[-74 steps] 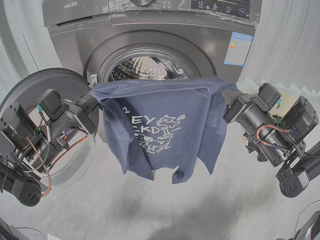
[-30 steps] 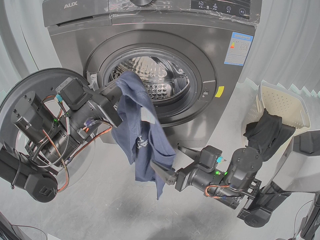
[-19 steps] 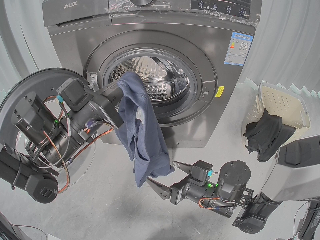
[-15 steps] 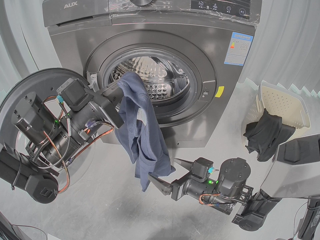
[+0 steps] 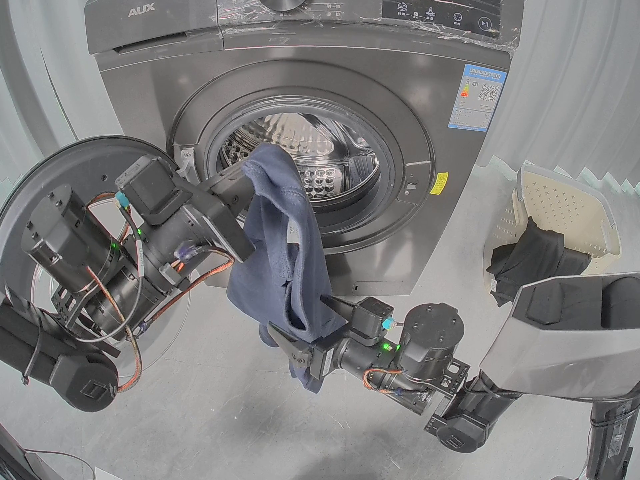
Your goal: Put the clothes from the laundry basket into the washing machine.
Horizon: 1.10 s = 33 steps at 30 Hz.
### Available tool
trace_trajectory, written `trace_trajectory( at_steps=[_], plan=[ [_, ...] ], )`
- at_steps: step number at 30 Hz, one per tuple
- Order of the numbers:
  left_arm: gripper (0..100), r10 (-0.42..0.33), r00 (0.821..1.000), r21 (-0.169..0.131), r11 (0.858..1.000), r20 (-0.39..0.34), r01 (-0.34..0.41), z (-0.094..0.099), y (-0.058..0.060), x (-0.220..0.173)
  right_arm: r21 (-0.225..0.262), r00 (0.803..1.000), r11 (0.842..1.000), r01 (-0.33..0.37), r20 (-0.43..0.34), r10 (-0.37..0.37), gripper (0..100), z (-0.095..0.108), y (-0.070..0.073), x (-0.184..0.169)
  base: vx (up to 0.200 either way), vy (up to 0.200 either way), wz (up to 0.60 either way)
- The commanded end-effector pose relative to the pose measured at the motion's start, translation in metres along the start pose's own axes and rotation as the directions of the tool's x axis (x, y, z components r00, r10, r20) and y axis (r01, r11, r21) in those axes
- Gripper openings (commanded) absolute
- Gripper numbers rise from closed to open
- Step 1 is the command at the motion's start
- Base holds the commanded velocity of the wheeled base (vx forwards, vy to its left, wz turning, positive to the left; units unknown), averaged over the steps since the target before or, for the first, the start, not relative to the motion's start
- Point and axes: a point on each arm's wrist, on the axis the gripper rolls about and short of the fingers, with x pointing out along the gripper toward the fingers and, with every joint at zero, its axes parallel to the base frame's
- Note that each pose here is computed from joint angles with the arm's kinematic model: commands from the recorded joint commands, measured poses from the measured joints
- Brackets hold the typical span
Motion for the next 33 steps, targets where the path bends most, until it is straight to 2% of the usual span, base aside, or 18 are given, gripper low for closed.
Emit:
trace_trajectory(
  at_steps=[1, 8, 12, 17, 20, 26, 29, 33],
  plan=[
    [0, 0.003, 1.000, 0.000, 1.000, -0.001, -0.003, -0.001, 0.001, 0.000, 0.006, 0.999, 1.000, -0.011, -0.048, 0.012, 100, -0.009, 0.006, -0.009, 0.000, 0.000, 0.00],
    [0, 0.005, 1.000, 0.002, 1.000, 0.004, -0.005, 0.001, 0.002, 0.001, 0.008, 0.991, 1.000, 0.026, -0.128, -0.024, 100, -0.009, -0.002, -0.040, 0.000, 0.000, 0.00],
    [0, 0.004, 1.000, 0.004, 1.000, 0.010, -0.004, 0.003, 0.001, 0.001, 0.004, 0.983, 0.996, 0.094, -0.158, -0.092, 100, -0.008, -0.023, -0.053, 0.000, 0.000, 0.00],
    [0, 0.005, 1.000, 0.005, 1.000, 0.011, -0.005, 0.003, 0.002, 0.001, -0.003, 0.971, 0.992, 0.130, -0.200, -0.128, 100, -0.008, -0.032, -0.072, 0.000, 0.000, 0.00],
    [0, 0.004, 1.000, 0.004, 1.000, 0.010, -0.004, 0.002, 0.001, 0.001, -0.004, 0.962, 0.986, 0.168, -0.217, -0.164, 100, -0.009, -0.042, -0.077, 0.000, 0.000, 0.00],
    [0, 0.004, 1.000, 0.004, 1.000, 0.012, -0.004, 0.003, 0.001, 0.001, -0.012, 0.963, 0.974, 0.226, -0.148, -0.225, 100, -0.010, -0.071, -0.050, 0.000, 0.000, 0.00],
    [0, 0.004, 1.000, 0.005, 1.000, 0.014, -0.004, 0.004, 0.001, 0.001, -0.014, 0.970, 0.976, 0.216, -0.115, -0.216, 100, -0.013, -0.074, -0.033, 0.000, 0.000, 0.00],
    [0, 0.005, 1.000, 0.003, 1.000, 0.008, -0.005, 0.002, 0.001, 0.001, -0.014, 0.975, 0.982, 0.191, -0.110, -0.191, 100, -0.024, -0.071, -0.019, 0.000, 0.000, 0.00]
  ],
)
